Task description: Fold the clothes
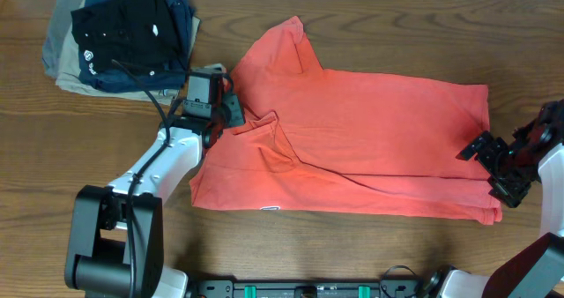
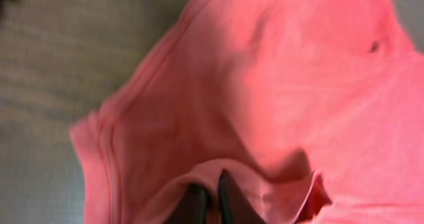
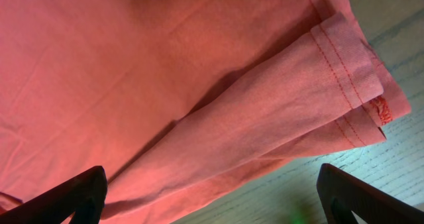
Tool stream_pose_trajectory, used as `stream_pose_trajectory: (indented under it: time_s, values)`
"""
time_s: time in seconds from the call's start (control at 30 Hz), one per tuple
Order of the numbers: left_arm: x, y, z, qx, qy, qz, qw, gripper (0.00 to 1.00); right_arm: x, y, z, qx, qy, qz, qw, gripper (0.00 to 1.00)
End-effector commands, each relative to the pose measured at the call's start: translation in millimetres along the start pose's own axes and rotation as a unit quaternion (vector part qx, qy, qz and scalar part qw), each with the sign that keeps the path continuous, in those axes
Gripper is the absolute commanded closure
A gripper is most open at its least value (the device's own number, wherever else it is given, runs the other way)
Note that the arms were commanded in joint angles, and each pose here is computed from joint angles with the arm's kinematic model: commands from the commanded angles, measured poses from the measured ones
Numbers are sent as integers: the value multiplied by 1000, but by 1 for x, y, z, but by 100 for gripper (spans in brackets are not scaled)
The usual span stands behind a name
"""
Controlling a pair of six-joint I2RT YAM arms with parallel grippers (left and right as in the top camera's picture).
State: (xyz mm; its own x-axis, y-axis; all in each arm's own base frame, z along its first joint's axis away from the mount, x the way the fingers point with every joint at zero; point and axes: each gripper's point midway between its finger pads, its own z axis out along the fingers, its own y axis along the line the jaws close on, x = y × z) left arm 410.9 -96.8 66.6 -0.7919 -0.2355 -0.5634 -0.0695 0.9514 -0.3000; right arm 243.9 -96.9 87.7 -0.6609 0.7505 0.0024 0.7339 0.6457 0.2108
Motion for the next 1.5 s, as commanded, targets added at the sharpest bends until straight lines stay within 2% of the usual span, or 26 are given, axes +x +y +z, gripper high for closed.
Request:
stream_pose_trajectory:
  time_s: [0.0,0.03,0.1,0.27,0.37,0.47,0.53,0.57,0.63,0.7,0.83,1.07,1.33,1.47]
  values:
    - [-12,2,0,-7,-20,-1,1000,39,1,1,1,6,-1,-14,1000,1]
    - [-13,4,0,-13,-22,-1,1000,24,1,1,1,6,-1,-14,1000,1]
    - [-12,8,0,-23,-22,-1,999,10,1,1,1,6,-1,-14,1000,1]
    - [-5,11,-5,-30,-7,-14,999,7,1,1,1,6,-1,-14,1000,1]
    - [1,9,-14,-28,6,-34,999,8,1,1,1,6,-1,-14,1000,1]
    - [13,-5,-28,11,41,-45,998,8,1,1,1,6,-1,-14,1000,1]
    - [28,-17,-36,38,76,-66,994,13,0,1,1,6,-2,-14,1000,1]
    - [38,-21,-38,46,99,-77,991,19,0,1,2,6,-3,-14,1000,1]
    - [59,-23,-39,38,139,-103,984,26,0,0,5,5,-4,-14,1000,1]
    - [80,-25,-37,23,175,-126,976,27,1,-1,9,5,-4,-14,1000,1]
    - [108,-39,-28,25,216,-123,968,28,5,-4,16,7,2,-13,1000,1]
    - [112,-57,-12,42,210,-110,970,27,14,-9,24,11,14,-11,1000,1]
    - [119,-54,5,36,216,-120,968,28,14,-9,24,12,14,-11,1000,1]
    - [112,-58,8,47,202,-116,971,39,14,-9,24,12,14,-11,1000,1]
